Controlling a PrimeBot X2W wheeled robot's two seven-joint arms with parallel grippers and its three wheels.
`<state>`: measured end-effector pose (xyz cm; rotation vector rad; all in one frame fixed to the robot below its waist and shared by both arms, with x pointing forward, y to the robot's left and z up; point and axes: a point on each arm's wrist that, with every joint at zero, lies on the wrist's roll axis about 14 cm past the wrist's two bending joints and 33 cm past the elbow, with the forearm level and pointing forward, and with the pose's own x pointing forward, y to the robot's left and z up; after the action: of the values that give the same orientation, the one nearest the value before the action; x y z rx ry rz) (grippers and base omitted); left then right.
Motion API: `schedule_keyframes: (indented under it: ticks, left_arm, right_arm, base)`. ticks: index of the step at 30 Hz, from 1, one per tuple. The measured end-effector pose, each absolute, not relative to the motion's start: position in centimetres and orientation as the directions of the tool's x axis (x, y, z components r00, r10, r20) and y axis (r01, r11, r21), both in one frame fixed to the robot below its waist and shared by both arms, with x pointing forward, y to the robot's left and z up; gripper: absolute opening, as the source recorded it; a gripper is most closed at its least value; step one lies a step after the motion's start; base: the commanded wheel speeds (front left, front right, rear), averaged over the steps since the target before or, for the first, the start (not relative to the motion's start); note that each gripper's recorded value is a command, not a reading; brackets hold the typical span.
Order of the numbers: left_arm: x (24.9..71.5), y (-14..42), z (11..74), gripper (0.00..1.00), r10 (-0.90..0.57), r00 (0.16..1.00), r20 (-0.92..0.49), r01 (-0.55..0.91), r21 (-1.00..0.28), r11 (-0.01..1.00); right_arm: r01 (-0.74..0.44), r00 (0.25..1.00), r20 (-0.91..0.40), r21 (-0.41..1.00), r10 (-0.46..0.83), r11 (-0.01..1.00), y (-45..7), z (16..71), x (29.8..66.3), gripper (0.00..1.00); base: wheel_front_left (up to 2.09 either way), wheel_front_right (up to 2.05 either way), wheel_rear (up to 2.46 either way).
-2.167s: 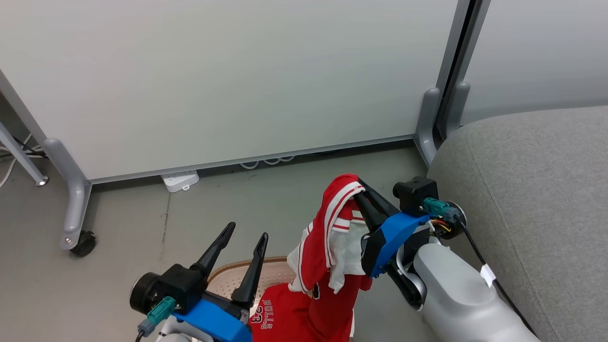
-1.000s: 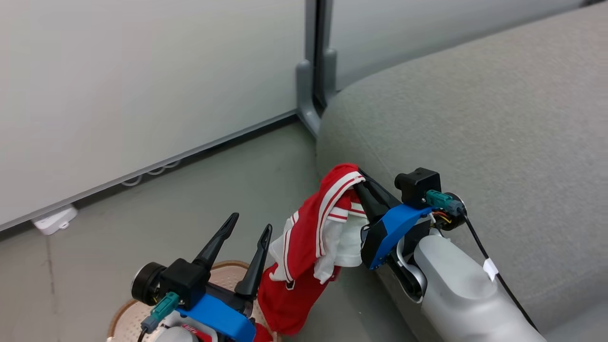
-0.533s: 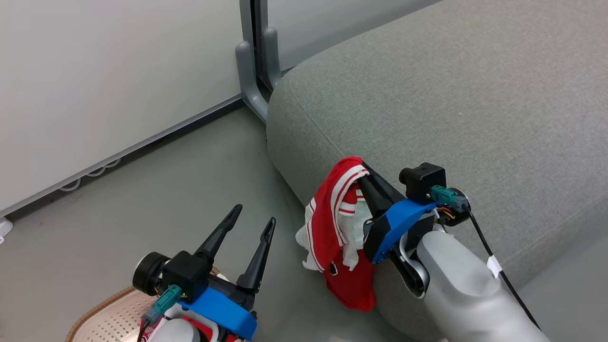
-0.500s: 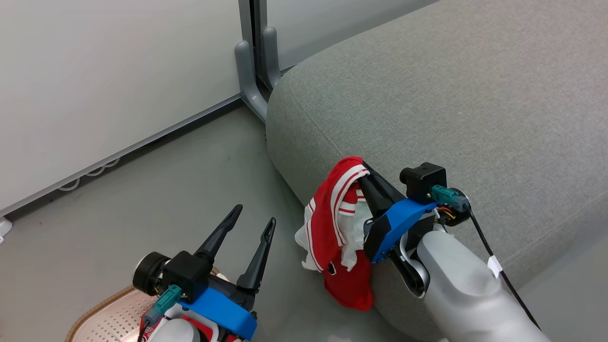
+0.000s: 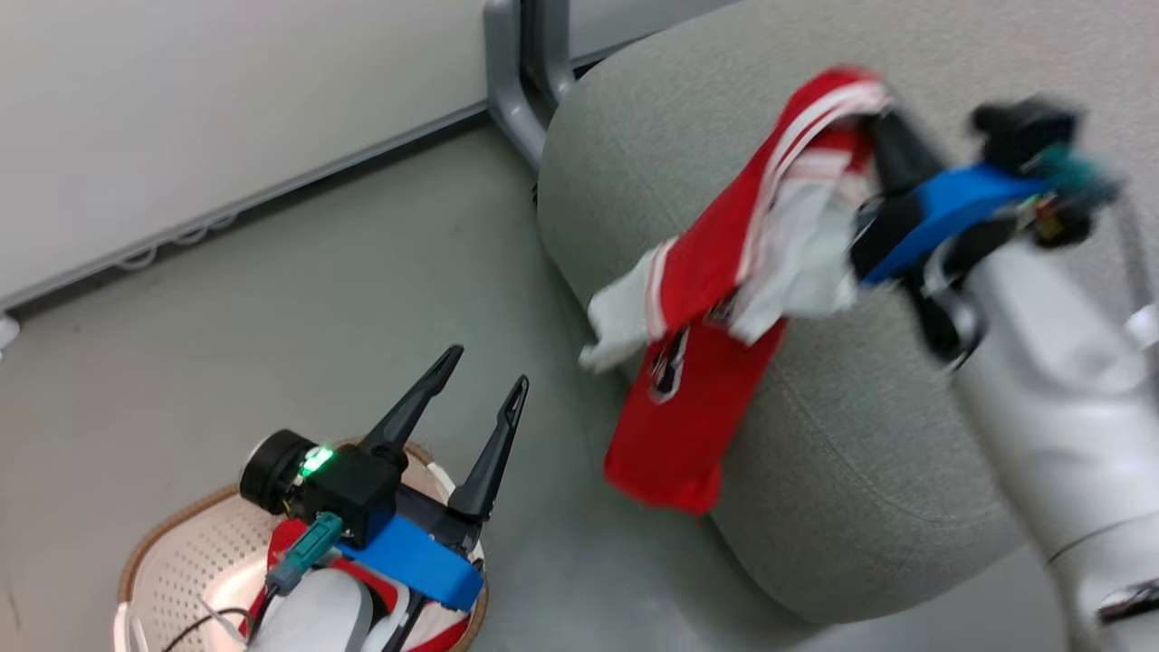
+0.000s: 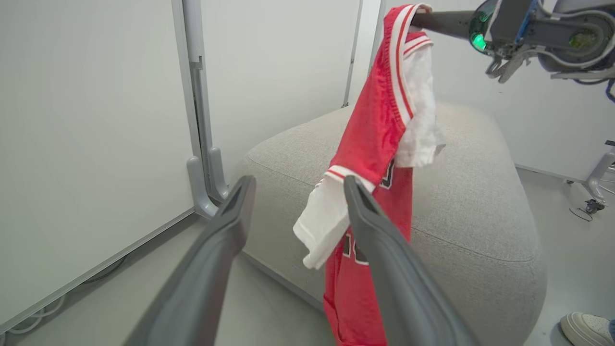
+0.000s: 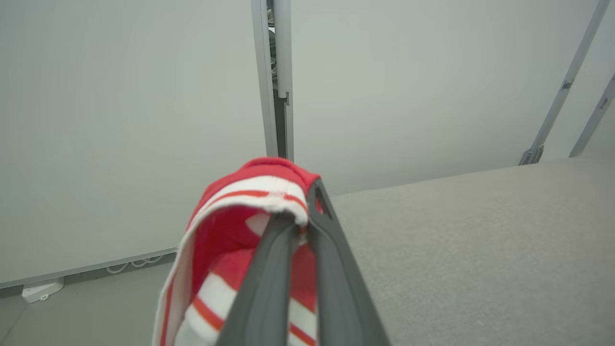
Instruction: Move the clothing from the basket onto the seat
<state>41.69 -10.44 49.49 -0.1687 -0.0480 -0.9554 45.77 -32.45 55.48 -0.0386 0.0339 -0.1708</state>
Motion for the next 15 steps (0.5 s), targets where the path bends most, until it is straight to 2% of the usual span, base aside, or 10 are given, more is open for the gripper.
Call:
schedule_keyframes:
  ticks: [5, 10, 15]
  left_arm:
    - [43.4, -9.9, 48.3, 1.00, -0.808, 0.577, 0.117, 0.816, -0.112, 0.566]
    - [46.0, -9.1, 46.9, 1.00, -0.804, 0.580, 0.129, 0.814, -0.098, 0.572]
    - [48.3, -8.3, 44.8, 1.00, -0.795, 0.592, 0.132, 0.806, -0.103, 0.583]
  right_arm:
    - [0.280, 0.959, 0.079, -0.108, -0.273, 0.954, -39.0, 61.8, 48.6, 0.00]
    - [0.414, 0.899, 0.222, -0.150, -0.378, 0.898, -45.2, 68.0, 50.3, 0.00]
    - [0.501, 0.851, 0.288, -0.192, -0.439, 0.844, -48.6, 69.5, 52.0, 0.00]
  base:
    - [0.00, 0.00, 0.00]
    - [0.00, 0.00, 0.00]
    - [0.00, 0.00, 0.00]
